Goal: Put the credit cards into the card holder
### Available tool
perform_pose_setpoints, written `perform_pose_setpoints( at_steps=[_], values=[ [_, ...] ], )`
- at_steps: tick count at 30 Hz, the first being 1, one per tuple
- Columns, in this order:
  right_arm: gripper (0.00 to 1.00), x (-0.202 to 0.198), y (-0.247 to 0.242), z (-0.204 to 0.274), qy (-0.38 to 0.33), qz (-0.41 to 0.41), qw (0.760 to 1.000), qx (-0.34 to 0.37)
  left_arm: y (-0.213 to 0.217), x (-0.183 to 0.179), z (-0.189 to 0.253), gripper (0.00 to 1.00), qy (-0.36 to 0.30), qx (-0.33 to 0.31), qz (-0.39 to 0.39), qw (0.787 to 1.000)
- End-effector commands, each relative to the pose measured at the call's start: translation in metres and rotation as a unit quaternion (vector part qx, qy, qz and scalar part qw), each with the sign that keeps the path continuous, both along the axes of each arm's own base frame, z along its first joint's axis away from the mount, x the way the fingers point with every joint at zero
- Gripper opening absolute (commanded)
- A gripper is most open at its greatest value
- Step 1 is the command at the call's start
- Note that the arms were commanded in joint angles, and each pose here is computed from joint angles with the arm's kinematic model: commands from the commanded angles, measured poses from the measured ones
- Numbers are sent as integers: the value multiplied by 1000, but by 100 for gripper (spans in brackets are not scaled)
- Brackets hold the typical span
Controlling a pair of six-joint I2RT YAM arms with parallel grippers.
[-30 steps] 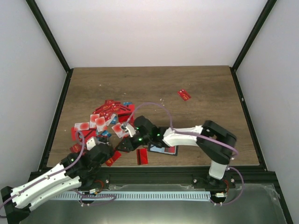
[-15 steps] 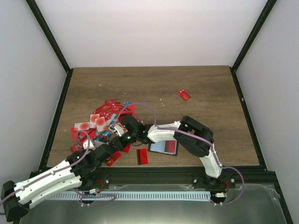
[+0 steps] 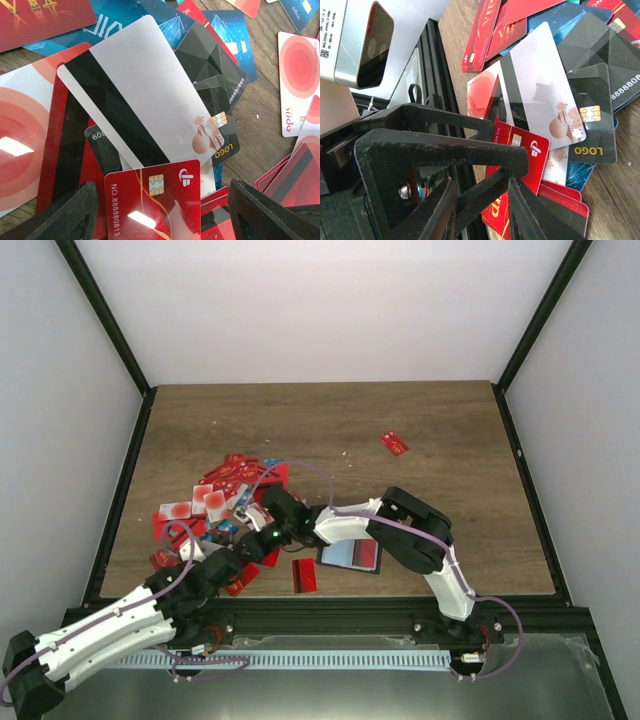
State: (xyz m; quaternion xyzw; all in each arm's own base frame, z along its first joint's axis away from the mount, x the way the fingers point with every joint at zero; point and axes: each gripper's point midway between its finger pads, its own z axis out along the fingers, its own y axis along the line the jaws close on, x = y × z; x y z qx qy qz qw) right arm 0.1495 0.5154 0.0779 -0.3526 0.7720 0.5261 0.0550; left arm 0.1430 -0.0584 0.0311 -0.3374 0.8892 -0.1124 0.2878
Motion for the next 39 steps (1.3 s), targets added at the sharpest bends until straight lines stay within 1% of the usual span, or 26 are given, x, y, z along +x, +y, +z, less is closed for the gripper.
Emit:
perform_pose_setpoints(
  at_steps=[1,5,8,14,17,21,25,29,35,39],
  values=[
    [30,-10,-11,-27,26,7,999,-36,-4,11,4,73,-21,-9,5,1000],
    [29,-10,-16,-37,35,0,998,-51,-9,14,3,73,-18,-17,-1,1000],
    [26,-10,-22,-45,43,-6,997,-62,-14,15,-1,72,-15,-32,-9,999],
    [14,-12,-36,-57,58,-16,995,-81,-22,16,-2,65,-21,-53,-20,998],
    [10,-10,-41,-60,58,-28,994,-90,-23,16,-2,62,-21,-56,-23,998],
    [10,-1,-47,-64,58,-49,992,-104,-25,14,-5,57,-17,-62,-31,997],
    [10,5,-51,-58,59,-60,992,-99,-26,12,-7,54,-13,-61,-37,997],
    [10,1,-50,-56,61,-57,992,-97,-29,13,-7,53,-15,-68,-43,997],
    [10,-1,-46,-69,63,-65,989,-121,-37,15,-4,51,-22,-80,-58,995],
    [10,3,-45,-75,62,-74,987,-131,-43,15,-2,49,-24,-92,-71,993]
  ],
)
